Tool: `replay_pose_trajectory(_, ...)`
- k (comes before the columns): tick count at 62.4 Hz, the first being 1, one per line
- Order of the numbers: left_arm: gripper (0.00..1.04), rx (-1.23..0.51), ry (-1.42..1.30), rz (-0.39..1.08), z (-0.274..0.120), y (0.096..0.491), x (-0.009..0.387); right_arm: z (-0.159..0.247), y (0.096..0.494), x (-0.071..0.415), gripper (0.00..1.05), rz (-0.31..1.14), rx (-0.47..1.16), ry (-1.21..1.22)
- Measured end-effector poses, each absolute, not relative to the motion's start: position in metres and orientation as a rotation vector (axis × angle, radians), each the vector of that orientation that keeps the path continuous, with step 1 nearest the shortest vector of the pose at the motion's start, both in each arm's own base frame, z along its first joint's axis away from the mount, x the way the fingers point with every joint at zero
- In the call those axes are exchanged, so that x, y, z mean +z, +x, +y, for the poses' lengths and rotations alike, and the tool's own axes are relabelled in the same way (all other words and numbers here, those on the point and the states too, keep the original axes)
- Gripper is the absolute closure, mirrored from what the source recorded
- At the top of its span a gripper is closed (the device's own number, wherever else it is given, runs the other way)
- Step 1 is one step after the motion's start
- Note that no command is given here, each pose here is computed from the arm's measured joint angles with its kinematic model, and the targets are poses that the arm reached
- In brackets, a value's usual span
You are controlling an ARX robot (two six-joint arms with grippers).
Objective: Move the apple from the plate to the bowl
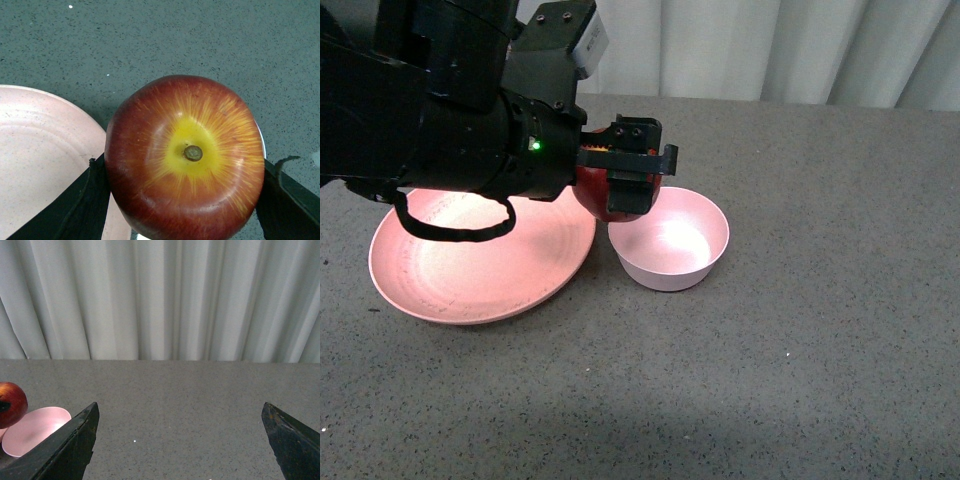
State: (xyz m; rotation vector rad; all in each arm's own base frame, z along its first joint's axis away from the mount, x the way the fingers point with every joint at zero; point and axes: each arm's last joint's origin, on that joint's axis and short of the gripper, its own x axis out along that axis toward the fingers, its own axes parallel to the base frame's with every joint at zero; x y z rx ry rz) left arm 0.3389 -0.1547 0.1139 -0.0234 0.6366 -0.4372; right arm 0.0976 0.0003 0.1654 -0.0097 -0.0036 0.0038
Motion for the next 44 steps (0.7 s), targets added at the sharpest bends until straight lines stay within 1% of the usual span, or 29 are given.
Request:
replay_pose_trajectory(27,0.34,-0.507,0.012,0.665,-0.194,0.338,0.096,0.0,0.098,0.165,0.09,-0.004,0.004,-0.01)
replay_pose_trajectory(44,0.34,-0.502,0.036,0.682,-0.206,0.343,0.082,0.0,0.098,0.165,0.09,-0.004,0.004,-0.01)
